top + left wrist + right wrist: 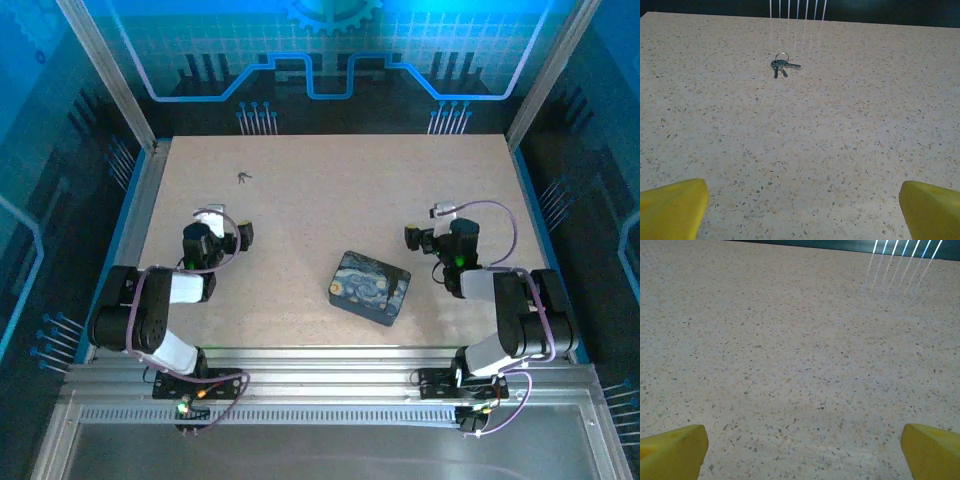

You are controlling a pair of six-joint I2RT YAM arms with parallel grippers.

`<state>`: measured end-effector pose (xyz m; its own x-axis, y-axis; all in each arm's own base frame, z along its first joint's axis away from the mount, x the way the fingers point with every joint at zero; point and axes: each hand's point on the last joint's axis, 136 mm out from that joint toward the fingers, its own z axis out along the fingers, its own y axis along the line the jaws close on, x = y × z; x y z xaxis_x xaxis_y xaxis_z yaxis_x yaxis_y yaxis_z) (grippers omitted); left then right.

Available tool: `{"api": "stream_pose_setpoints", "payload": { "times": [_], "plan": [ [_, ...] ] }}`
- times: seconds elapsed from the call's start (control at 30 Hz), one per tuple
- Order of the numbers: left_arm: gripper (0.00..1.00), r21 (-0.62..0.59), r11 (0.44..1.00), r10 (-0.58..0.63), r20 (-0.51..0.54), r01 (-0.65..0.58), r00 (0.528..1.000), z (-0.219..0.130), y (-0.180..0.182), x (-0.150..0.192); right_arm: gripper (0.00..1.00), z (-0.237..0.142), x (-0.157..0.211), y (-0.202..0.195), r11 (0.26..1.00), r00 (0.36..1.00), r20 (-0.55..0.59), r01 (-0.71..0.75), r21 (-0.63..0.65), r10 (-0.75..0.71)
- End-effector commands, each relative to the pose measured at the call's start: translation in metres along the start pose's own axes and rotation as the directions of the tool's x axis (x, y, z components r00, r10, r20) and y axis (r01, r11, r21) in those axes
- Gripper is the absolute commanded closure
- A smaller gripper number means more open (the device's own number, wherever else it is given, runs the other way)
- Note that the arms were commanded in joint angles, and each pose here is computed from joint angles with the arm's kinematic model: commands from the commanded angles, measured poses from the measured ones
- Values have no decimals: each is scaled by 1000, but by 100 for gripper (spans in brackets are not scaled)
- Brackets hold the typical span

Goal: Unlock the padlock with the key

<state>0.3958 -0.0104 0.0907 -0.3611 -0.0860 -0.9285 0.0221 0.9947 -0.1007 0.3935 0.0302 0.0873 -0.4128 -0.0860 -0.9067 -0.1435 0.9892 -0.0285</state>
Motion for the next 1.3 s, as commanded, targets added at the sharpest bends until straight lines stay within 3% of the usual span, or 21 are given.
{"api": "stream_pose_setpoints", "payload": {
  "times": [0.0, 1.0, 1.13, 1.27],
  "plan": [
    [1, 13, 1000, 10, 24, -10, 1000, 1, -1, -5, 0, 1, -8, 2, 1000, 999, 28, 17, 6, -17],
    [1, 11, 1000, -24, 15, 24, 1000, 1, 5, -9, 3, 1, -13, 4, 1000, 1000, 21, 16, -20, -16],
    [1, -88, 995, -47, -70, 41, 996, -3, 15, -41, 9, -7, -34, -6, 999, 994, -103, -36, 26, 39],
    [5, -176, 981, -90, -60, 78, 994, -17, 6, -87, 12, -29, -60, 9, 980, 951, -238, -196, 23, 196]
  ]
}}
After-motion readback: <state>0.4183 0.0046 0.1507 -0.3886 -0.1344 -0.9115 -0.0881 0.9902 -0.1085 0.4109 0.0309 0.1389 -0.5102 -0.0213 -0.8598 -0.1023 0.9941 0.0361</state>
